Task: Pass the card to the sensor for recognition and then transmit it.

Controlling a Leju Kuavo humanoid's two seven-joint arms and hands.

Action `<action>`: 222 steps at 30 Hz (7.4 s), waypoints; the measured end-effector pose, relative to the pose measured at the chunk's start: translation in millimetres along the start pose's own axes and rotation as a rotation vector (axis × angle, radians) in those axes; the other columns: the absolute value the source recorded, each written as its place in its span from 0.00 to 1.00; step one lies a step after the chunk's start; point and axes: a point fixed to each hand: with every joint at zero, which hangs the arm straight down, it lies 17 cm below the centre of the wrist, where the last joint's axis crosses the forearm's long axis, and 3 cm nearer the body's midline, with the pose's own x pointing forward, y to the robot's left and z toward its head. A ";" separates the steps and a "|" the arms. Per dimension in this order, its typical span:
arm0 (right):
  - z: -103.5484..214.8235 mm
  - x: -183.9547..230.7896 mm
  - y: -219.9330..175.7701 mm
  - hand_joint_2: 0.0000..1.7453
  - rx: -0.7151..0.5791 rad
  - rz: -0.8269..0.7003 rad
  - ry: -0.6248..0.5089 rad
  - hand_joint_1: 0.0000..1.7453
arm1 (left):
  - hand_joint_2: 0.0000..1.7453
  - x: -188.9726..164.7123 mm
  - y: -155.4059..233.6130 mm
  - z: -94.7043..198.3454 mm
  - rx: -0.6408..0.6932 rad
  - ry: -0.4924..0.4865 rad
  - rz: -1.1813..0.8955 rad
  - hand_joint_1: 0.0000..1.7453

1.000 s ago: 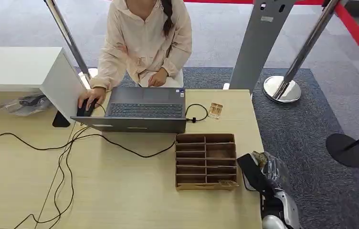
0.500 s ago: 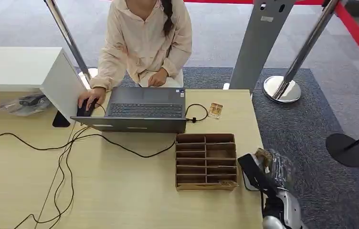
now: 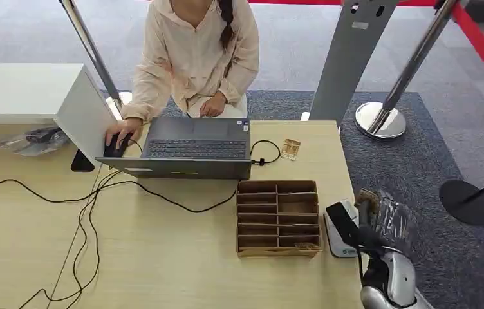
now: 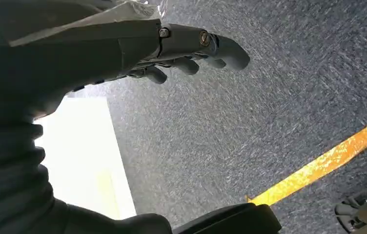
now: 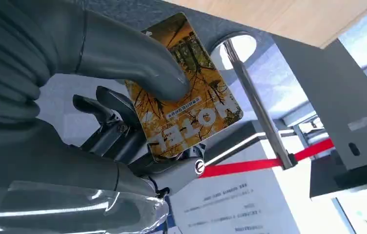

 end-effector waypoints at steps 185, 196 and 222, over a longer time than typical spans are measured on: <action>37.8 216.0 -94.5 1.00 -0.081 -0.219 -0.521 0.00 | 1.00 5.0 -0.8 0.4 -0.005 -0.041 -0.079 0.00; 50.1 192.8 -87.5 1.00 -0.054 -0.155 -0.506 0.00 | 1.00 3.5 0.1 -0.2 -0.006 -0.037 -0.065 0.00; 86.4 179.1 -35.3 1.00 0.175 -0.059 -0.526 0.10 | 1.00 2.7 1.0 -0.1 0.008 -0.027 -0.066 0.00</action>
